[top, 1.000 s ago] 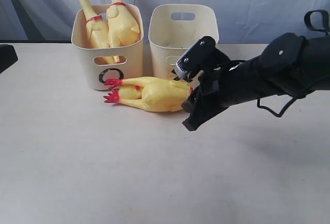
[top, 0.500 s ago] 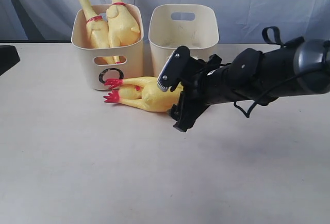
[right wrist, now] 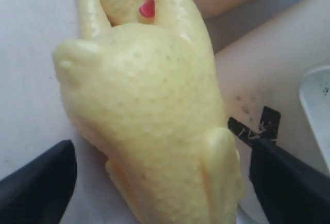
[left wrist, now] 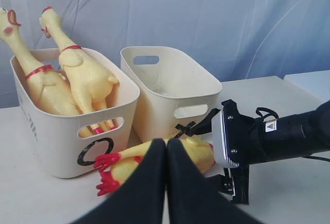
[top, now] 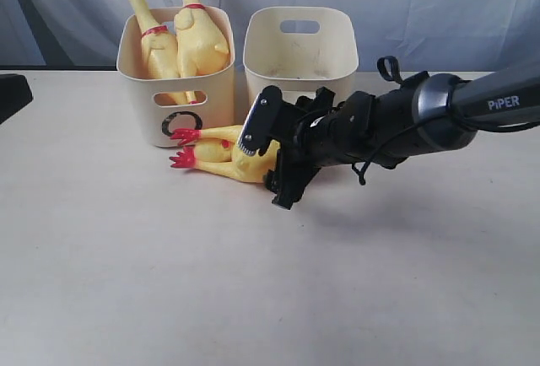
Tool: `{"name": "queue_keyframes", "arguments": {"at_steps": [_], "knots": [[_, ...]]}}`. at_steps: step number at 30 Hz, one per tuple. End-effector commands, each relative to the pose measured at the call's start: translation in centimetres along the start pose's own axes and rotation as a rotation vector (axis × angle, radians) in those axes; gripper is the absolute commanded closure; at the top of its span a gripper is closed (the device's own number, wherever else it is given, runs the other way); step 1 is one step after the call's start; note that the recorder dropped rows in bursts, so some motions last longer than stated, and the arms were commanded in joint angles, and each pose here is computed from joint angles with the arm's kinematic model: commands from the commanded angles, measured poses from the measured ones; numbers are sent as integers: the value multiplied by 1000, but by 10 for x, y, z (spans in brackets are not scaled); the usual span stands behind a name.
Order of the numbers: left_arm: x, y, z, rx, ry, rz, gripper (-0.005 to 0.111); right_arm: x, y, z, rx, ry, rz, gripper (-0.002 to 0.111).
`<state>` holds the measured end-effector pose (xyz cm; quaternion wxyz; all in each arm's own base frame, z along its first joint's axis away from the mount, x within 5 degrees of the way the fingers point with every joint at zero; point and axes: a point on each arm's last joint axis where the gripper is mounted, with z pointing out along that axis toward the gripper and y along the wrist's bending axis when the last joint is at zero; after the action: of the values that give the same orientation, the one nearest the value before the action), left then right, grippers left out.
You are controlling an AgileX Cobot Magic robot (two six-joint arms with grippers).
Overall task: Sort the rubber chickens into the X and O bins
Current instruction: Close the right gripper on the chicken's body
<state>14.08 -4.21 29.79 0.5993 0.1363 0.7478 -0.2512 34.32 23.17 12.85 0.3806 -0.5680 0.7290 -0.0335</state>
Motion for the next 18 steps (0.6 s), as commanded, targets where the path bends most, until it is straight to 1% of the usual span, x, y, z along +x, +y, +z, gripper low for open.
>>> {"name": "queue_keyframes", "arguments": {"at_steps": [1,7,9,11,15,18], "knots": [[1,0,-1,-2,-7,-11,106,5,4,10,-6,18,-14,23],[1,0,-1,-2,-7,-11,106,8,7,14,-16,27,-14,23],[1,0,-1,-2,-7,-11,106,8,7,14,-16,27,-14,28],[1,0,-1,-2,-7,-8,106,8,7,14,-18,28,-14,39],[1,0,-1,-2,-7,-8,106,8,11,14,-53,31,-11,69],[1,0,-1,-2,-7,-8,106,8,12,14,-67,33,-11,87]]}}
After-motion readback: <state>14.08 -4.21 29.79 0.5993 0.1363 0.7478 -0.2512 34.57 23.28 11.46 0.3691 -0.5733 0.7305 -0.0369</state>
